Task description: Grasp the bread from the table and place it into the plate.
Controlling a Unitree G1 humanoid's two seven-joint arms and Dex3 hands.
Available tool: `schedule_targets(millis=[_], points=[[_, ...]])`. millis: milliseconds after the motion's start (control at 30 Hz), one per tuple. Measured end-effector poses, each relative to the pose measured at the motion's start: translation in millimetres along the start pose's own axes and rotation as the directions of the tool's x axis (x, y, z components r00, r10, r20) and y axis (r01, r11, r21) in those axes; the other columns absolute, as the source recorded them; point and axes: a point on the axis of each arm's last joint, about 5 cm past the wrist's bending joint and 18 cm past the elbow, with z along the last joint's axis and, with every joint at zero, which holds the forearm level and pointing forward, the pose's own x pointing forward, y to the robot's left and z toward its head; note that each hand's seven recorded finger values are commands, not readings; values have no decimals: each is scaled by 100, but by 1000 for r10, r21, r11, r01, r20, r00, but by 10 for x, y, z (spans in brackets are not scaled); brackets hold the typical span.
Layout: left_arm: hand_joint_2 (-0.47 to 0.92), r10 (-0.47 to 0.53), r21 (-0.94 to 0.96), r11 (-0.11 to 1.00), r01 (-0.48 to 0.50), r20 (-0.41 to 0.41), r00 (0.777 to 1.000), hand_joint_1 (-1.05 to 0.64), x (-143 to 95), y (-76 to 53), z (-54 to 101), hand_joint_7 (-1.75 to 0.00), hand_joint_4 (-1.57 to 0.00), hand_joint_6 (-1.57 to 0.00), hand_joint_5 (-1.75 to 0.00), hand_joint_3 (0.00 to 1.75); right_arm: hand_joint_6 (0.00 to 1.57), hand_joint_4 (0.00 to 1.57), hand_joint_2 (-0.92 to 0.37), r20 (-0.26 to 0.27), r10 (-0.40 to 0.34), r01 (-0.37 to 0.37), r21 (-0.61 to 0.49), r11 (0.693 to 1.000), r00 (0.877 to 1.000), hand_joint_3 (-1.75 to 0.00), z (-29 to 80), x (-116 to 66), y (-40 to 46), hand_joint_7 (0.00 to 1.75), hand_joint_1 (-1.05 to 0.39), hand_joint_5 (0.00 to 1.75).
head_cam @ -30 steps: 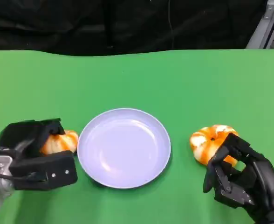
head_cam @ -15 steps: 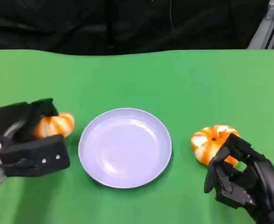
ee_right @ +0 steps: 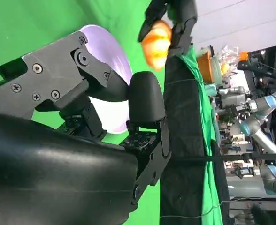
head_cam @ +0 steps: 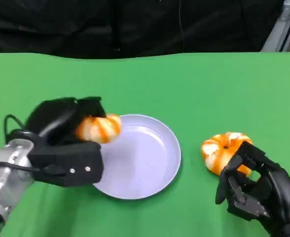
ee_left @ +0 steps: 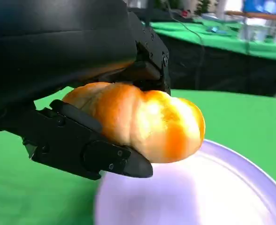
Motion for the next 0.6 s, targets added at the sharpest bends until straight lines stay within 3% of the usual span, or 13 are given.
schedule_targets(millis=[67,167,267,500,533,567,600], points=[[92,-28,-2,1000,28,11,1000,-8,18,-81,34,-139,-62,-71,-171,34,61,83,-60,1,0,0,1,1000,1000,-112,0,0,1,175,-12,175],[92,-57,-5,998,57,30,998,-12,52,-189,107,-157,-60,-62,-174,37,60,83,-60,1,2,-2,2,1000,1000,-113,-1,2,5,175,-12,175],[92,-70,-29,997,71,41,997,-12,76,-263,160,-161,-61,-60,-175,38,61,83,-59,1,6,-6,5,1000,1000,-114,-3,5,16,175,-12,175],[92,-98,-29,995,100,40,994,-8,90,-331,183,-150,-57,-62,-174,36,61,83,-58,4,-1,1,4,1000,1000,-114,7,9,22,175,-12,175],[92,-107,-31,994,108,39,994,-10,91,-355,188,-137,-58,-64,-162,34,60,82,-58,6,-2,2,4,1000,1000,-115,11,11,26,175,-12,175],[92,-112,-34,993,113,38,993,-16,92,-372,193,-101,-64,-74,-132,32,60,82,-58,7,-1,1,4,1000,1000,-115,13,13,30,175,-12,175],[92,-115,-33,993,117,40,993,-30,95,-381,200,-61,-67,-79,-87,30,60,82,-58,7,0,0,4,1000,1000,-115,13,14,32,175,-12,175]])
